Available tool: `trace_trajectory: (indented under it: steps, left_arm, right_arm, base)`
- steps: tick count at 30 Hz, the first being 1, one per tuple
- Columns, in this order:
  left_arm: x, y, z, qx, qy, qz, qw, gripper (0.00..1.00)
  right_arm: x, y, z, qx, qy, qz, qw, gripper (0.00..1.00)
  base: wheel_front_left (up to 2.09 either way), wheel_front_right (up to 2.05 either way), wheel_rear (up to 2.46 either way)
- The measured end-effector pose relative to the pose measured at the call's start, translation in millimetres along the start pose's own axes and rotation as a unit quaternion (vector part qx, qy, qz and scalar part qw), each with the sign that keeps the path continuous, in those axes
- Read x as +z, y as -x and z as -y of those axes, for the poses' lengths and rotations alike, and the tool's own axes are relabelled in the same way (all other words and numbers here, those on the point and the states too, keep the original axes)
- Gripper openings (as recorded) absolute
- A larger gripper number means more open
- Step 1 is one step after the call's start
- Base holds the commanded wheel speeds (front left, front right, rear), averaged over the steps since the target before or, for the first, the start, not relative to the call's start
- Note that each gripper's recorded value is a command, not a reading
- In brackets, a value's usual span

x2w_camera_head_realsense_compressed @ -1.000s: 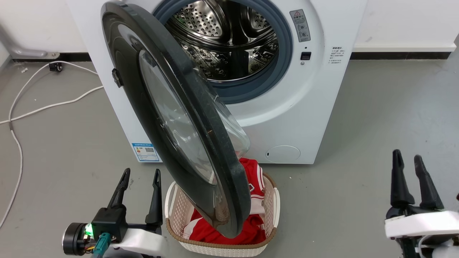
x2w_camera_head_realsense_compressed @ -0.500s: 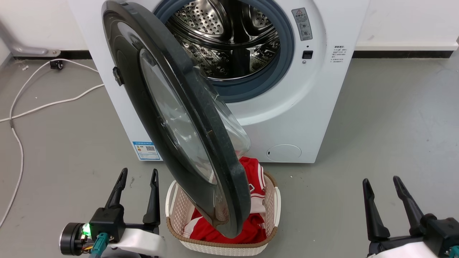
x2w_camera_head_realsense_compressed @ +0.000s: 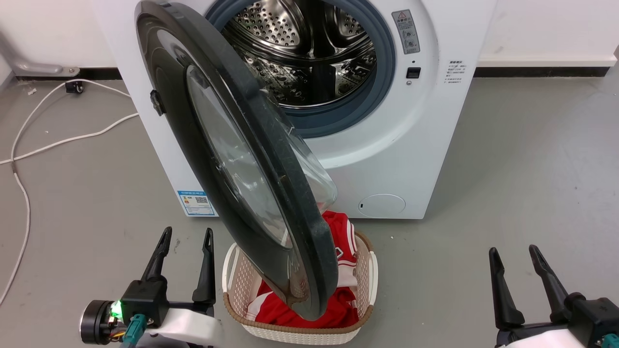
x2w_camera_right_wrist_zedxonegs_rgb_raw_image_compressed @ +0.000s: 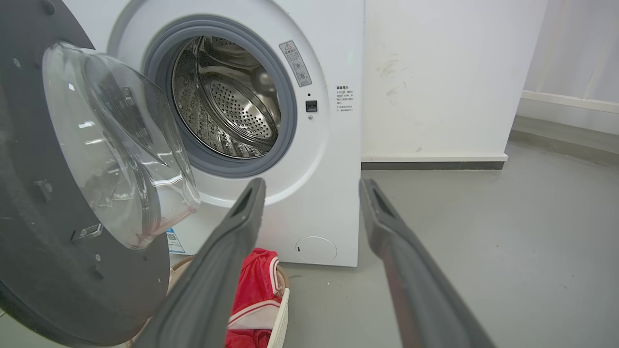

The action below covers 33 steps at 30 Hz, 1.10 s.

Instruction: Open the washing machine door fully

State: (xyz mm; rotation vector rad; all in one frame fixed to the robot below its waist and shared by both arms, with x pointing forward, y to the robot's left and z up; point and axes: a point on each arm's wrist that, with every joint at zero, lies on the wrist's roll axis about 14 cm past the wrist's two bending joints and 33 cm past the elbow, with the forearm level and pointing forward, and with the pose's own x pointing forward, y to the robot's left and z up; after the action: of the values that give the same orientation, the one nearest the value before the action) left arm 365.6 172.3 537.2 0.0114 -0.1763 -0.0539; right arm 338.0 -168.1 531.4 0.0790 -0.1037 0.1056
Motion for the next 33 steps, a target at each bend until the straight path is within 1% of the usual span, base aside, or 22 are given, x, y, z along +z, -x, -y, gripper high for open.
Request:
trace_trajectory:
  steps: [2,3,4,5,12,15,19,22,25,27,30,33]
  left_arm:
    - [-0.1,-0.1,0.2,-0.001,0.000,0.000,1.000,1.00]
    - [0.1,-0.1,0.1,-0.001,0.000,0.000,1.000,0.64]
    - [0.4,-0.2,0.2,-0.001,0.000,0.001,1.000,0.30]
    - [0.4,-0.2,0.2,-0.001,0.000,0.001,1.000,0.00]
    - [1.1,-0.3,0.7,-0.002,0.000,0.002,1.000,0.00]
    - [9.6,-2.6,-0.3,0.002,0.001,0.015,1.000,0.00]
    - [49.5,-15.1,-0.5,0.004,0.000,0.079,0.997,0.00]
    - [83.9,-22.2,2.1,0.000,-0.002,0.132,0.991,0.00]
    - [125.8,-26.6,8.1,-0.007,-0.008,0.196,0.980,0.00]
    - [153.7,-26.3,13.7,-0.014,-0.010,0.239,0.971,0.00]
    - [191.7,-22.0,23.5,-0.026,-0.011,0.299,0.954,0.00]
    - [227.1,-14.1,38.6,-0.050,-0.007,0.356,0.933,0.00]
  right_arm:
    - [-0.2,-0.3,0.1,0.000,0.000,0.000,1.000,1.00]
    - [-0.2,-0.3,0.0,0.000,0.000,0.000,1.000,1.00]
    - [-0.6,-0.3,0.2,0.000,0.000,0.000,1.000,1.00]
    - [-0.7,-0.3,0.2,0.000,0.000,0.000,1.000,1.00]
    - [-1.3,-1.1,-0.5,0.001,-0.001,0.000,1.000,1.00]
    - [-1.3,-1.1,-0.5,0.001,-0.001,0.000,1.000,1.00]
    - [-1.6,-1.7,-0.8,0.002,-0.001,0.000,1.000,1.00]
    - [-1.8,-2.3,-1.4,0.003,-0.001,-0.001,1.000,1.00]
    - [-1.9,-2.7,-2.2,0.004,-0.001,-0.001,1.000,1.00]
    - [-2.3,-2.5,-2.1,0.004,-0.001,-0.001,1.000,1.00]
    - [-4.4,-2.1,-1.2,0.002,-0.001,-0.005,1.000,1.00]
    - [-6.5,-1.8,0.0,0.001,-0.002,-0.008,1.000,1.00]
  base:
    - [0.00,0.00,0.00]
    - [0.00,0.00,0.00]
    - [0.00,0.00,0.00]
    - [0.00,0.00,0.00]
    - [0.00,0.00,0.00]
    - [0.00,0.00,0.00]
    - [0.00,0.00,0.00]
    - [0.00,0.00,0.00]
    - [0.00,0.00,0.00]
    - [0.00,0.00,0.00]
    - [0.00,0.00,0.00]
    - [0.00,0.00,0.00]
